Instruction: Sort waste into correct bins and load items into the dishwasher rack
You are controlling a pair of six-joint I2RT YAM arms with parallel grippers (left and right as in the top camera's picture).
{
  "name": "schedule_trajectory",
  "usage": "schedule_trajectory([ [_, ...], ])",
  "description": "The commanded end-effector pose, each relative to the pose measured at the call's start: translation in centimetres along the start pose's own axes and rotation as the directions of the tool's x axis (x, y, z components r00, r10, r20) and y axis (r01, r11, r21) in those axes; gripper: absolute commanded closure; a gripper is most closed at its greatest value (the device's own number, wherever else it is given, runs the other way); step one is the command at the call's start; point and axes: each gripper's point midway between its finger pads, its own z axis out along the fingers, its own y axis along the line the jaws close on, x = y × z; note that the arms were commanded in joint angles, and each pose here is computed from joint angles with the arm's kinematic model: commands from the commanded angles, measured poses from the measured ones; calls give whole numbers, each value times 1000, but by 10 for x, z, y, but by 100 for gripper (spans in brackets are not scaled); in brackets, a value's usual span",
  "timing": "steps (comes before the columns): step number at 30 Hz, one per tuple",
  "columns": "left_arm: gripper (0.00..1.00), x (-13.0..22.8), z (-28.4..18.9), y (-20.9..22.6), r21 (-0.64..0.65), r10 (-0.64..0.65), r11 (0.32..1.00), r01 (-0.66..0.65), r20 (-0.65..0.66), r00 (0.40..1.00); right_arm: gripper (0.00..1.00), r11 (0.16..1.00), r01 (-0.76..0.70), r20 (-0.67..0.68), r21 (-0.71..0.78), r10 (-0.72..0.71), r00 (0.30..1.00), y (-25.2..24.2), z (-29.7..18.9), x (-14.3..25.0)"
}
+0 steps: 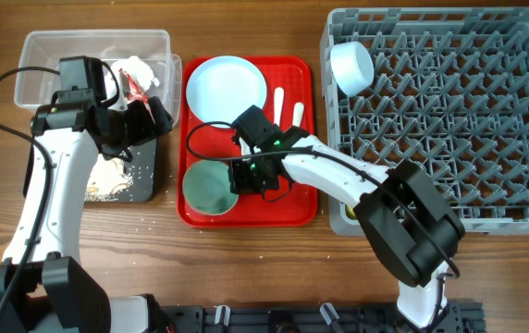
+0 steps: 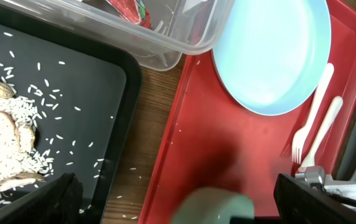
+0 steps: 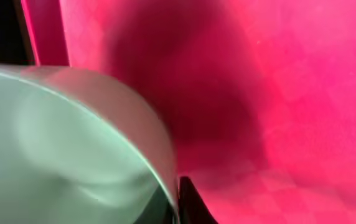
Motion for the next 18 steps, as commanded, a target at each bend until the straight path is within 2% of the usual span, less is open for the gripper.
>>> schedule_trajectory([
  [1,0,-6,-8,-1,0,11,1000,-11,28,1000,96,999,-35,22,-1,35,999,-9,-19,-13],
  [3,0,-6,-8,-1,0,11,1000,-11,28,1000,96,998,-48,78,29,46,996,-16,-41,-23],
  [5,0,-6,-8,-1,0,11,1000,-11,28,1000,96,994,-66,226,90,44,973,-31,-103,-42],
  [7,0,-6,-8,-1,0,11,1000,-11,28,1000,96,979,-127,396,157,55,916,-49,-169,-53],
  [9,0,-6,-8,-1,0,11,1000,-11,28,1000,96,938,-240,616,249,38,787,-78,-253,-58],
  [11,0,-6,-8,-1,0,11,1000,-11,28,1000,96,885,-326,743,332,-32,669,-98,-314,-51],
  [12,0,-6,-8,-1,0,11,1000,-11,28,1000,96,824,-413,809,389,-91,581,-114,-356,-39],
  [14,0,-6,-8,-1,0,11,1000,-11,28,1000,96,711,-548,864,441,-169,475,-134,-406,-15],
  [15,0,-6,-8,-1,0,11,1000,-11,28,1000,96,627,-628,879,460,-221,423,-144,-431,1],
  [17,0,-6,-8,-1,0,11,1000,-11,28,1000,96,485,-728,874,485,-299,383,-157,-460,21],
  [18,0,-6,-8,-1,0,11,1000,-11,28,1000,96,406,-745,843,529,-346,411,-163,-465,21],
])
